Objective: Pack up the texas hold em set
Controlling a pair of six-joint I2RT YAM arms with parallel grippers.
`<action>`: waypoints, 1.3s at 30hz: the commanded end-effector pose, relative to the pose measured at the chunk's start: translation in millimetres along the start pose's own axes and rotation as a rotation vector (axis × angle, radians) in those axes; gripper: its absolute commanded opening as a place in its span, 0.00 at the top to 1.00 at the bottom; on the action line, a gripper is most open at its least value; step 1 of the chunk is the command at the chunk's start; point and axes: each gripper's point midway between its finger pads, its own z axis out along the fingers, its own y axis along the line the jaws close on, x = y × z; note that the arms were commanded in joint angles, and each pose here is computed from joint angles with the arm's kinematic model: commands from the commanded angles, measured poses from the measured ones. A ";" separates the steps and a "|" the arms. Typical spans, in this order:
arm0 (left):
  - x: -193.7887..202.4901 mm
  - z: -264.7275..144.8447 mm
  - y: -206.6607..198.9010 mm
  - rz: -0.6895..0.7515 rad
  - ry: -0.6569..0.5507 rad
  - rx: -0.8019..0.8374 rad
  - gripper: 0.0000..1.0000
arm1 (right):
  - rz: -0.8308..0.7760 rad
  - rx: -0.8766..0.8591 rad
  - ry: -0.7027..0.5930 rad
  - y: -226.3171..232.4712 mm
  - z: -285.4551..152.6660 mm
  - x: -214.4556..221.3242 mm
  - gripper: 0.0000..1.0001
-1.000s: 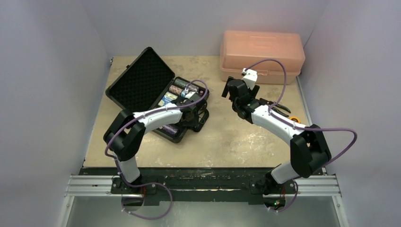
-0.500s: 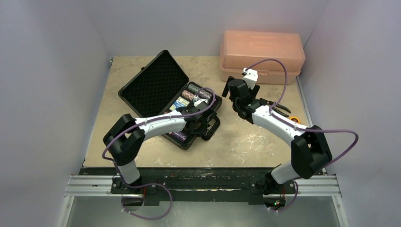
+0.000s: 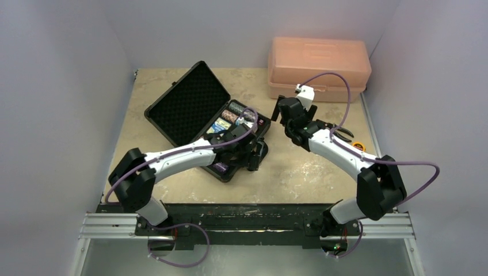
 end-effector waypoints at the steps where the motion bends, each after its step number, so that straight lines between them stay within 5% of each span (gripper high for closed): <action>1: -9.1 -57.8 -26.6 0.053 -0.060 0.156 0.00 | 0.046 -0.018 -0.024 -6.9 -17.7 -16.3 0.01; 10: -45.0 -135.0 -7.7 0.197 -0.217 0.143 0.05 | 0.051 -0.045 -0.009 -8.9 -28.5 -16.0 0.01; 21: -100.7 -210.7 74.2 0.101 -0.405 0.036 0.13 | 0.053 -0.050 0.002 -20.5 -39.7 -10.8 0.01; 39: -157.2 -263.0 247.4 -0.439 -0.575 -0.165 0.23 | 0.045 -0.093 0.063 -21.9 -43.5 13.3 0.01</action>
